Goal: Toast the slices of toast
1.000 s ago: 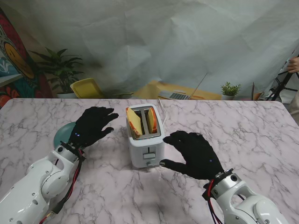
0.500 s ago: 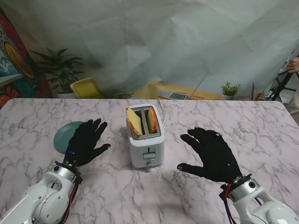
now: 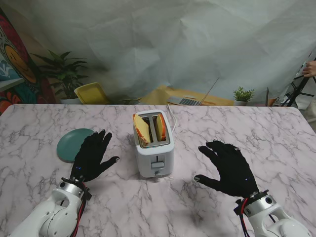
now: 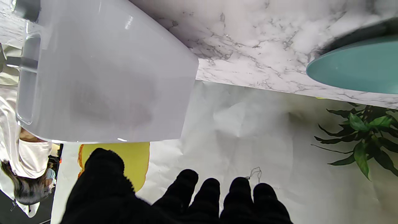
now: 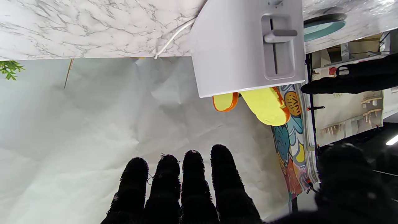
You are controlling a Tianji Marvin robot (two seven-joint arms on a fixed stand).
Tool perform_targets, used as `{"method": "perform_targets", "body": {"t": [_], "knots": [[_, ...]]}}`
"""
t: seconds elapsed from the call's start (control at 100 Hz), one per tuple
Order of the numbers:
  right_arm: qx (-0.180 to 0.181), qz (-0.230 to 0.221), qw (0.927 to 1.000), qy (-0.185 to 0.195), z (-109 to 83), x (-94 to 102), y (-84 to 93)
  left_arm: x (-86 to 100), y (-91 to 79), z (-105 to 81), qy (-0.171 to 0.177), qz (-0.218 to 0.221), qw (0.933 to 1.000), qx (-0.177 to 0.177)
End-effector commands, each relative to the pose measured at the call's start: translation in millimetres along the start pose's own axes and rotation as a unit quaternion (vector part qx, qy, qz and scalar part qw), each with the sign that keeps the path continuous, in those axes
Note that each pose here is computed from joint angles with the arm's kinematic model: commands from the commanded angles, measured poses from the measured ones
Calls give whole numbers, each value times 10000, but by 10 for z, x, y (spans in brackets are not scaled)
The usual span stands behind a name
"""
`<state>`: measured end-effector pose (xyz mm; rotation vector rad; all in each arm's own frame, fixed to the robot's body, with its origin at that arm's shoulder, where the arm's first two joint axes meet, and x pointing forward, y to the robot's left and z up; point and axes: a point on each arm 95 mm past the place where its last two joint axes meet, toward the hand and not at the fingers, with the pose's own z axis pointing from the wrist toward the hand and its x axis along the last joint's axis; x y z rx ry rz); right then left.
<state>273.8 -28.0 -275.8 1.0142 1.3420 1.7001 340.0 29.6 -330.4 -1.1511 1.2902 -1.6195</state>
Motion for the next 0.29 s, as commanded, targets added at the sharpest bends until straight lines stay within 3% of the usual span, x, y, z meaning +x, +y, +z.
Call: {"method": "perform_targets", "body": {"t": [0.0,0.28], "knots": [[41,36,10000,-75,-19,-10,-56,30,20,-16,10,-45,10000,-81],[115,133,9998,-131,-38,-9,-92,10,12,-65,-102,-7,9999,-114]]}}
